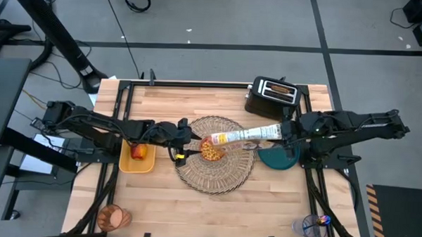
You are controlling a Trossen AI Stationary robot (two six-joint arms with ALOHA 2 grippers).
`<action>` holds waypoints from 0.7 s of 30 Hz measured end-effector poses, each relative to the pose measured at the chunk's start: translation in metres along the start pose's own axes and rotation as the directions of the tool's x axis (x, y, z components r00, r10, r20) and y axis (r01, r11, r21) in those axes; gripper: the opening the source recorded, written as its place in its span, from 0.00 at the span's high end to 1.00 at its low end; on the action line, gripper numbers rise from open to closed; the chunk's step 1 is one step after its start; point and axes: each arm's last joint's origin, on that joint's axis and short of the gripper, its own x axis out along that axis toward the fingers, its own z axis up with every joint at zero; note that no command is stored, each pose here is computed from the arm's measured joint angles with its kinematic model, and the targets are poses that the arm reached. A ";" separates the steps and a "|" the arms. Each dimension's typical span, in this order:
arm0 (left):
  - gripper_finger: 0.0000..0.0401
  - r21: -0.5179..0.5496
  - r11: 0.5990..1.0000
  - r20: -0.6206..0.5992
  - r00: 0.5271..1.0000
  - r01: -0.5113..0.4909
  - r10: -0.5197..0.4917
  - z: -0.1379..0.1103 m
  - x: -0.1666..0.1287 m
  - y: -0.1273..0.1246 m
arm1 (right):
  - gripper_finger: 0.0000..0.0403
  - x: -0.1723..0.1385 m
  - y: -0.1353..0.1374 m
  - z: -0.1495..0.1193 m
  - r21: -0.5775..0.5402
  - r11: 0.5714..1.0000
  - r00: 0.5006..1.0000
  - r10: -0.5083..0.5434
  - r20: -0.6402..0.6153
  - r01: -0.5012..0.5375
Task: Arrange a breakfast setting
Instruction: Pour the cereal from the yellow cereal box into the red bowl on the brown table mat
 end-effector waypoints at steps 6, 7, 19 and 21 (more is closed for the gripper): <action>0.36 -0.004 1.000 0.023 1.000 0.001 -0.001 0.002 0.000 0.000 | 0.54 -0.010 -0.002 -0.005 0.015 1.000 1.000 -0.002 0.005 0.002; 0.36 -0.005 1.000 0.030 1.000 0.002 -0.001 0.003 0.000 0.000 | 0.54 -0.010 -0.002 -0.005 0.023 1.000 1.000 -0.004 0.003 0.004; 0.36 0.003 1.000 0.061 0.998 0.003 -0.003 0.006 0.000 0.000 | 0.54 0.000 -0.001 -0.002 0.015 0.998 0.998 -0.065 -0.024 0.065; 0.36 0.002 1.000 0.061 0.998 0.003 -0.003 0.006 0.000 0.000 | 0.54 0.002 -0.001 -0.002 0.013 0.998 0.998 -0.065 -0.028 0.065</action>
